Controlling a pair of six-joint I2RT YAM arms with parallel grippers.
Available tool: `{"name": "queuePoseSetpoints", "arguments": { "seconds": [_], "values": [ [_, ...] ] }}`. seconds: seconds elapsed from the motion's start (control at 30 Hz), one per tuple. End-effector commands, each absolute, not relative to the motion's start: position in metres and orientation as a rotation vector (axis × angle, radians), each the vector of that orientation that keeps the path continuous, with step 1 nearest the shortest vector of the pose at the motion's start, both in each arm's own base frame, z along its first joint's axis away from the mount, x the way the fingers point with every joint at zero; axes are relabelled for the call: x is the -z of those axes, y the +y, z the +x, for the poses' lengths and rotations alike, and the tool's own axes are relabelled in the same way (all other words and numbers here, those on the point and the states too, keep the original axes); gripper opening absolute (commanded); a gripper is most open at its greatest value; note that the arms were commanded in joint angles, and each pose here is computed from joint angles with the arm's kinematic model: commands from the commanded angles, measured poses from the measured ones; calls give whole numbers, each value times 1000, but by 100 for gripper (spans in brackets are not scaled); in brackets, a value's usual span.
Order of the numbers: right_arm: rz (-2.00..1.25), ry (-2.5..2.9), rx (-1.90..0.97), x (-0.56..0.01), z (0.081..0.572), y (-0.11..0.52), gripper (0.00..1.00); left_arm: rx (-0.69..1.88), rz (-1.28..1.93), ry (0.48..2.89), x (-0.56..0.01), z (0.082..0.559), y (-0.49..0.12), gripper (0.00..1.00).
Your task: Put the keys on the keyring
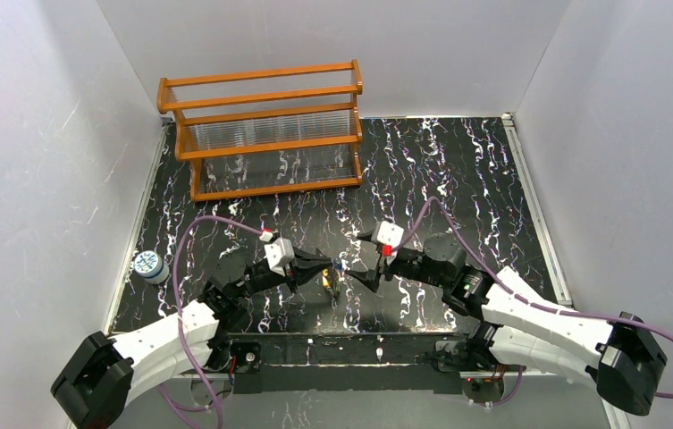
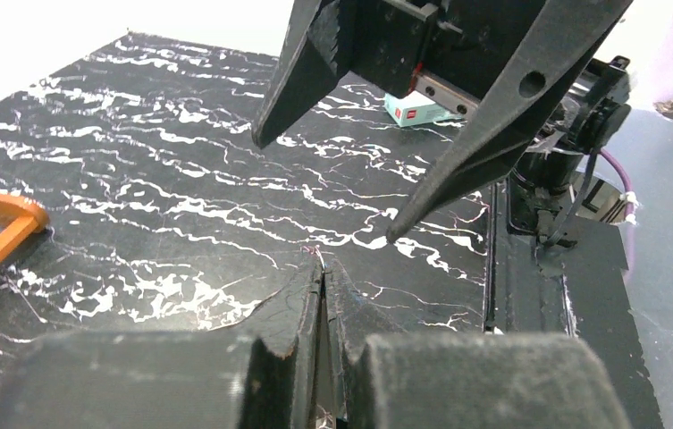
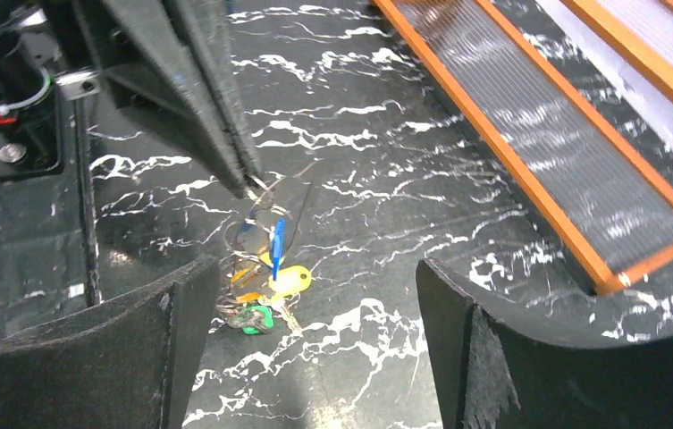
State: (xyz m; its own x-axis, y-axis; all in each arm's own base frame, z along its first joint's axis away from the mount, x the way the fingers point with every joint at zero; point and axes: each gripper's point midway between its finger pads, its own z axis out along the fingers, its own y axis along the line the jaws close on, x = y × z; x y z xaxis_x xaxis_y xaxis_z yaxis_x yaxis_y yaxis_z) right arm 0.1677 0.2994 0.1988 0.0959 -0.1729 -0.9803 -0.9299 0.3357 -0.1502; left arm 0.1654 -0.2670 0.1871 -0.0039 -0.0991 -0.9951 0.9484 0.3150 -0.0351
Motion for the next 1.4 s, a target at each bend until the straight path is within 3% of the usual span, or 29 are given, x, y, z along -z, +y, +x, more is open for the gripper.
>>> {"name": "queuePoseSetpoints", "arguments": {
  "seconds": [0.0, 0.33, 0.73, 1.13, 1.37],
  "values": [
    [-1182, 1037, -845, -243, 144, 313, 88, 1027, 969, 1082, -215, 149, -268, 0],
    [-1291, 890, -900, -249, 125, 323, 40, 1053, 1022, 938, -230, 130, -268, 0],
    [-1385, 873, -916, -235, 121, 332, 49, 1077, 1022, 904, -239, 126, -270, 0],
    [-1323, 846, -890, -256, 124, 327, 50, 1085, 1023, 906, -238, 126, -272, 0],
    [-1341, 844, -903, -255, 123, 331, 38, 1093, 1020, 904, -239, 125, -272, 0]
  ]
}}
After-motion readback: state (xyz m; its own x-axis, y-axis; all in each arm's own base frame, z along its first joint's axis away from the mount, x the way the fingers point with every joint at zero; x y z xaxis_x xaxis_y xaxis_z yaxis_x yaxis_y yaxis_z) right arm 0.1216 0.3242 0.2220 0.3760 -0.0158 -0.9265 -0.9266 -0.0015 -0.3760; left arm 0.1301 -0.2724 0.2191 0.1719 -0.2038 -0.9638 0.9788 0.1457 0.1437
